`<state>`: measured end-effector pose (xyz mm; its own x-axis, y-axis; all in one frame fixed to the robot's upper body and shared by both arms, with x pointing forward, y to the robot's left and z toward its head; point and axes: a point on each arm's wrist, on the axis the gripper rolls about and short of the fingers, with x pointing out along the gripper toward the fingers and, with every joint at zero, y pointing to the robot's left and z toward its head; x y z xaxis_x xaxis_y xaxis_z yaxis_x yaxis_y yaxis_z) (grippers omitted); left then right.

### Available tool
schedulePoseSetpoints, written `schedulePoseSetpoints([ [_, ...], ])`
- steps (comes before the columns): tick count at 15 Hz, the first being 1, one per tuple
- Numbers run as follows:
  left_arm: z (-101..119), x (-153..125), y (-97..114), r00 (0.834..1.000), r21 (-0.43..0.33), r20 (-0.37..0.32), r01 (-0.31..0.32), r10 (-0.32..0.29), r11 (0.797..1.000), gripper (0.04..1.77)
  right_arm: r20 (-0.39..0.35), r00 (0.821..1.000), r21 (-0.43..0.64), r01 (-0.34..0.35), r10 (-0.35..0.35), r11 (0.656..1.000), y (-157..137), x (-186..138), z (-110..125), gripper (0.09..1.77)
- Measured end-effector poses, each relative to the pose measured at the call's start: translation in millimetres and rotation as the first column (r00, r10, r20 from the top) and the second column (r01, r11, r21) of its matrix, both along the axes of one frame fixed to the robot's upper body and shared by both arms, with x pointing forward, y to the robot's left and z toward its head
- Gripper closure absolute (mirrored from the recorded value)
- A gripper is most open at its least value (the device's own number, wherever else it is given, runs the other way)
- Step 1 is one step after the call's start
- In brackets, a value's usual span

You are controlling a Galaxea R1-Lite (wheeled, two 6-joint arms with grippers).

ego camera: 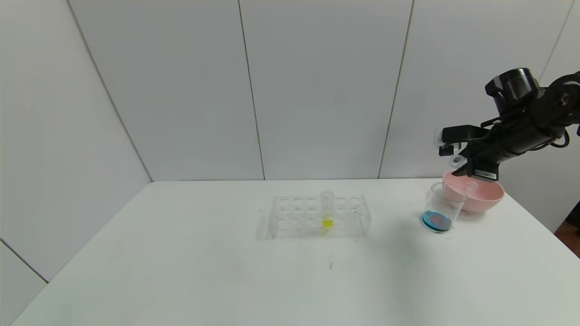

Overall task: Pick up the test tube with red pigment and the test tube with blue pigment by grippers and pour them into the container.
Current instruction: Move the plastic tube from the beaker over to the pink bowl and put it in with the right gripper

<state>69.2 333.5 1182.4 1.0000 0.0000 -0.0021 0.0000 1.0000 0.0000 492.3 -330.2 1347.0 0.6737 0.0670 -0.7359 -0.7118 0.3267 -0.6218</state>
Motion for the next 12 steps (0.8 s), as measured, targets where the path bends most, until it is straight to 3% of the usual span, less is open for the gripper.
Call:
schedulePoseSetpoints([
  [3,0.0,0.0,0.0,1.0,0.0,0.0,0.0,0.0,1.0,0.05,-0.015,0.997,0.241,0.076,-0.075,0.967,-14.9,1.2,1.1,1.33],
  [7,0.0,0.0,0.0,1.0,0.0,0.0,0.0,0.0,1.0,0.05,-0.079,0.992,0.545,0.125,-0.098,0.829,-12.7,-0.7,2.3,1.33],
  [9,0.0,0.0,0.0,1.0,0.0,0.001,0.0,0.0,1.0,0.05,-0.04,0.993,0.647,0.111,-0.112,0.754,-11.8,0.4,1.2,1.33],
  [12,0.0,0.0,0.0,1.0,0.0,0.0,0.0,0.0,1.0,0.05,0.098,0.979,0.767,0.04,-0.178,0.64,-10.9,2.8,-2.4,1.33],
])
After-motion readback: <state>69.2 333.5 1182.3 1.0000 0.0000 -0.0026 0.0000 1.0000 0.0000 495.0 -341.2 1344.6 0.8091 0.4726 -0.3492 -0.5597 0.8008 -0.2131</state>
